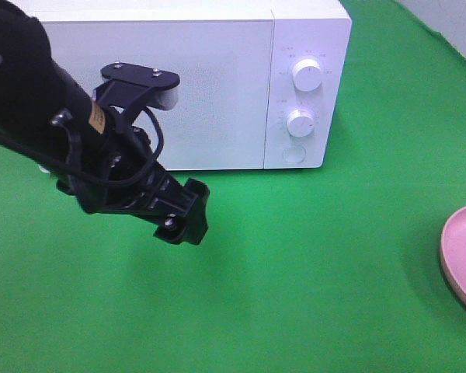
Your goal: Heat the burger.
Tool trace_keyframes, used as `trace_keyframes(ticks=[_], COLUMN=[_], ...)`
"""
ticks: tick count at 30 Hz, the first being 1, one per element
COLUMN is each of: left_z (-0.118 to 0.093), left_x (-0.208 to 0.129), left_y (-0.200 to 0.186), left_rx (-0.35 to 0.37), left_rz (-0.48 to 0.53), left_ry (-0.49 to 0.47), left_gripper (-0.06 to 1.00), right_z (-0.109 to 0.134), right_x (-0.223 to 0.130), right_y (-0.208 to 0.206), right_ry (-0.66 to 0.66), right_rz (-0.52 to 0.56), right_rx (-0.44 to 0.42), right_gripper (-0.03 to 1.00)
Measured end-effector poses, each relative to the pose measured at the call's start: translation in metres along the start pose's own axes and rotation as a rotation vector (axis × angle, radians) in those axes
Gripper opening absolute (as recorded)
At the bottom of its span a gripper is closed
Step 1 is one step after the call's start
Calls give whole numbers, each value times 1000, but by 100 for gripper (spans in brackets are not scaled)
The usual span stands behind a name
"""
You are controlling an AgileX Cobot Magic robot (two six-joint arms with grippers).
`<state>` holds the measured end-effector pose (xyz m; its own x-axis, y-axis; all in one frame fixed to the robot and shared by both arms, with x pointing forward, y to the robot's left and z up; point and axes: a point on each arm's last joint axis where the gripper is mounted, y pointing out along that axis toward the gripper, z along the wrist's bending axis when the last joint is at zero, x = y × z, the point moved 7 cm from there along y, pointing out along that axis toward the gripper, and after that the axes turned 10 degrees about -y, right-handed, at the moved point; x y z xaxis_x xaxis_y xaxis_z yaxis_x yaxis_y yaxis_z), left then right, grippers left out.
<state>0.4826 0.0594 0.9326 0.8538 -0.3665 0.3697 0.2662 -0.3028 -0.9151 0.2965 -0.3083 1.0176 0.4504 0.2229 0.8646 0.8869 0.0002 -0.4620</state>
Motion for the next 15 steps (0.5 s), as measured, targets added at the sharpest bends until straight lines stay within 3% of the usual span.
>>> trace_keyframes(ticks=[4, 8, 9, 10, 11, 15], left_z=[7, 44, 44, 61, 61, 100], left_x=[-8, -15, -15, -14, -14, -17], left_y=[-12, -37, -37, -46, -46, -74], left_rx=[27, 90, 90, 112, 112, 156], left_rz=[39, 95, 95, 90, 90, 65], left_ry=[7, -86, -86, -130, -130, -242], left_gripper=[99, 99, 99, 99, 99, 99], right_z=[0, 0, 0, 0, 0, 0], right_x=[0, 0, 0, 0, 0, 0], right_y=[0, 0, 0, 0, 0, 0], right_ry=[0, 0, 0, 0, 0, 0], right_rz=[0, 0, 0, 0, 0, 0], right_rx=[0, 0, 0, 0, 0, 0], right_gripper=[75, 75, 75, 75, 75, 75])
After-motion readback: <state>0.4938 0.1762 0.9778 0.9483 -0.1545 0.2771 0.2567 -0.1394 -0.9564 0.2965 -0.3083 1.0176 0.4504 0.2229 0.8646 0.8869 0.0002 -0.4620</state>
